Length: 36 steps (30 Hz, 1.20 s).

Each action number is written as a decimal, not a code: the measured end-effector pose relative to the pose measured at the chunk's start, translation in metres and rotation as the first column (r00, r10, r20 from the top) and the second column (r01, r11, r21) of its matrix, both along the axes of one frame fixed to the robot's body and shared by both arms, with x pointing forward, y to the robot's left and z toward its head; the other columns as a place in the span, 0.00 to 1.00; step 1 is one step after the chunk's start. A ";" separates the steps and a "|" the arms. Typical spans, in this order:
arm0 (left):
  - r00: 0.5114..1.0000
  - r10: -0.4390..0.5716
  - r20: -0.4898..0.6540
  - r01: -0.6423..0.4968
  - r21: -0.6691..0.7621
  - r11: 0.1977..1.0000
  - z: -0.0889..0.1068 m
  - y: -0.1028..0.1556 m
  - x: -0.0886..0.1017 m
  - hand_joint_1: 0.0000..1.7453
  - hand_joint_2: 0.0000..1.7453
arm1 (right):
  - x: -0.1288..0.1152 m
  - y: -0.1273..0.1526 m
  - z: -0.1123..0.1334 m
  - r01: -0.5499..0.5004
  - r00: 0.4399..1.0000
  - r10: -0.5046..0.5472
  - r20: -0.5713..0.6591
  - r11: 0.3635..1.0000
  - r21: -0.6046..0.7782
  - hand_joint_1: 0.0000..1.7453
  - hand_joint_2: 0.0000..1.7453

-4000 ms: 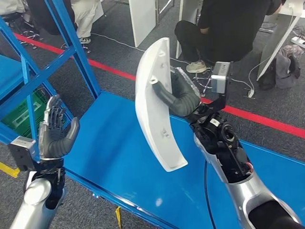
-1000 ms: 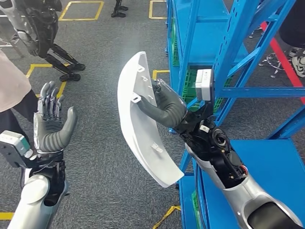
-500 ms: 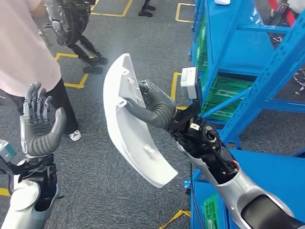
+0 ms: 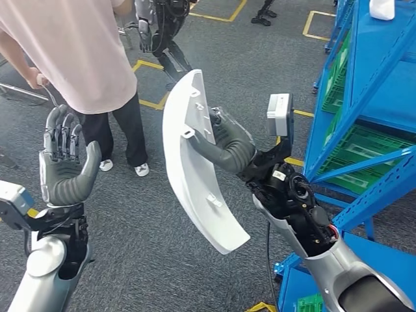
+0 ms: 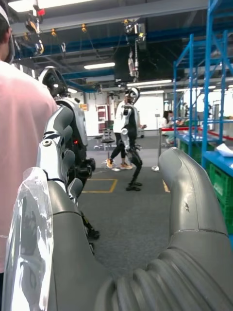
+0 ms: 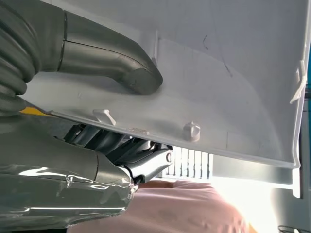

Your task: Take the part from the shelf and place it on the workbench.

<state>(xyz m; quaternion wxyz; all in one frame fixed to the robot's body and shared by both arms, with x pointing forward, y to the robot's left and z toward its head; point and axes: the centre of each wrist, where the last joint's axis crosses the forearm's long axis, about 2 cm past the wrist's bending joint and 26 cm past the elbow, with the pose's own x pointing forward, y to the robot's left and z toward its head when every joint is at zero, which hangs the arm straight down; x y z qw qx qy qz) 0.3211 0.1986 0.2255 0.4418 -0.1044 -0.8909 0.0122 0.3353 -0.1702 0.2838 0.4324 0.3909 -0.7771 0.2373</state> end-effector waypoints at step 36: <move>0.999 0.042 -0.013 -0.041 0.022 0.999 -0.008 0.003 0.000 0.00 1.00 | 0.003 0.000 -0.013 0.022 0.999 -0.023 -0.036 1.000 -0.004 1.00 1.00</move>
